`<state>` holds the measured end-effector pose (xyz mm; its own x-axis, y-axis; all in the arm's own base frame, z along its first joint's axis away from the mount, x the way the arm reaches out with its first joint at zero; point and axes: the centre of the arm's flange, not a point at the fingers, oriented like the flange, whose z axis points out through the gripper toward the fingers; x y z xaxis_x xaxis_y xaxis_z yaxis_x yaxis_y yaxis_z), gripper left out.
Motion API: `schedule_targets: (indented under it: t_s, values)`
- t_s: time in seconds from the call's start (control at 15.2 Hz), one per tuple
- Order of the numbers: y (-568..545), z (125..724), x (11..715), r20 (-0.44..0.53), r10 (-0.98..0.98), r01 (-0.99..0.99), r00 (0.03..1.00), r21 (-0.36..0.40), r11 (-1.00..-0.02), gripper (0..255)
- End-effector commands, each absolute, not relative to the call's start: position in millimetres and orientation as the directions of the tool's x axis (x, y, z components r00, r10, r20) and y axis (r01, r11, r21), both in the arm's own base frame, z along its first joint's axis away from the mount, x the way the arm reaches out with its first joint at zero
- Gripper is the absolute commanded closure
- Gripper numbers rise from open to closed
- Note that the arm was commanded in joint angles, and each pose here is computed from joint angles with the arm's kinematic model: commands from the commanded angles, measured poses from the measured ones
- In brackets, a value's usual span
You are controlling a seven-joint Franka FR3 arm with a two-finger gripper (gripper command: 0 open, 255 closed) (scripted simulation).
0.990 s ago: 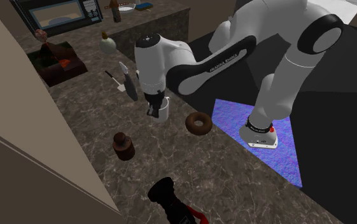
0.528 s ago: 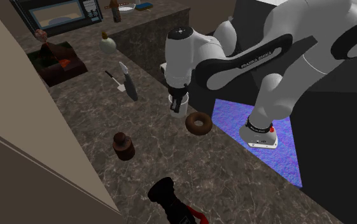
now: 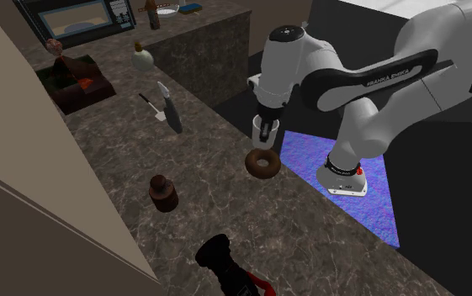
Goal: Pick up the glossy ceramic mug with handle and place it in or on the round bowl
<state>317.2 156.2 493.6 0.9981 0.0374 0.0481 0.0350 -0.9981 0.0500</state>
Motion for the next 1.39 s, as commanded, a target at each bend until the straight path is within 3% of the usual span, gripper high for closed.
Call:
schedule_targets:
  t_s: [0.0,1.32]
  values:
    - [145.4,495.4,298.1,0.047,0.038,0.036,0.998,0.049,-0.998,255]
    - [145.4,400.7,298.1,0.047,0.038,0.036,0.998,0.049,-0.998,255]
